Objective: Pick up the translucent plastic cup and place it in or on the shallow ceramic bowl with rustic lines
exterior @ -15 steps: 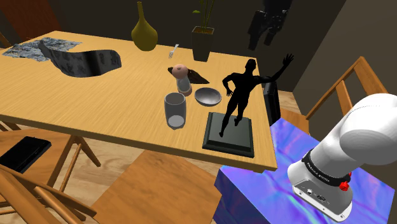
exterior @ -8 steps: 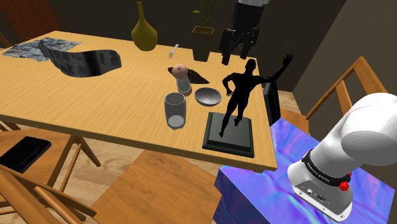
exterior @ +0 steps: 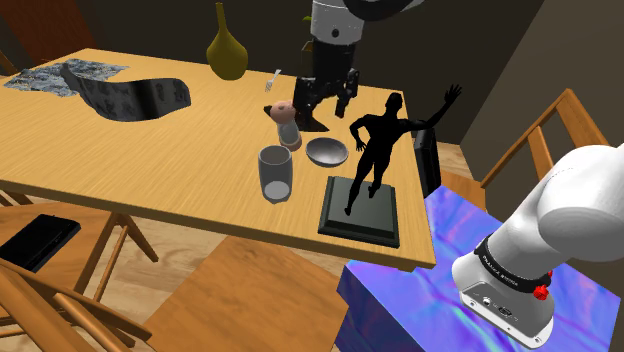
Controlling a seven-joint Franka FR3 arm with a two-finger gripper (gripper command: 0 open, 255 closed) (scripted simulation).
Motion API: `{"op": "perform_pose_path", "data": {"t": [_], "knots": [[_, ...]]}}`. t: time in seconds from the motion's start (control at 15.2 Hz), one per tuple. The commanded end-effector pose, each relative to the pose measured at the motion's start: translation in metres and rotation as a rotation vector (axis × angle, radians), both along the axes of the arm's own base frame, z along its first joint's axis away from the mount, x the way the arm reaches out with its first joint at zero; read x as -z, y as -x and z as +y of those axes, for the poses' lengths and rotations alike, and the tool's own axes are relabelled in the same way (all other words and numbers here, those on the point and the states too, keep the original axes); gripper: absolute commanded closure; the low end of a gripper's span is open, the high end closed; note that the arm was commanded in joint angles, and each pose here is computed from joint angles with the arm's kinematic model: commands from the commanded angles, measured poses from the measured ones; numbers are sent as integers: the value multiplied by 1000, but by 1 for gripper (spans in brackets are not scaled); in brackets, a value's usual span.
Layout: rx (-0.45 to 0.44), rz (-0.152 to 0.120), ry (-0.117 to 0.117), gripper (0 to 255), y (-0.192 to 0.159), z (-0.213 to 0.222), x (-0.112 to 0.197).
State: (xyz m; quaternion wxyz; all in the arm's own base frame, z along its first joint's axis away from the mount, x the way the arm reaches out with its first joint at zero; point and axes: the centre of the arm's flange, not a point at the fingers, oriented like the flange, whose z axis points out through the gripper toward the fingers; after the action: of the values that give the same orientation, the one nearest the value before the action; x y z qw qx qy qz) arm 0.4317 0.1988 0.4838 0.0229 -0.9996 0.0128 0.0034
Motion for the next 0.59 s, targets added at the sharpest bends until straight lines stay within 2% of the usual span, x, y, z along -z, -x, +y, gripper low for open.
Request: {"op": "perform_pose_path", "data": {"t": [0.0, 0.53], "knots": [[8, 7, -1, 0, -10, 22, 13], [35, 36, -2, 0, -52, 105, 65]]}}
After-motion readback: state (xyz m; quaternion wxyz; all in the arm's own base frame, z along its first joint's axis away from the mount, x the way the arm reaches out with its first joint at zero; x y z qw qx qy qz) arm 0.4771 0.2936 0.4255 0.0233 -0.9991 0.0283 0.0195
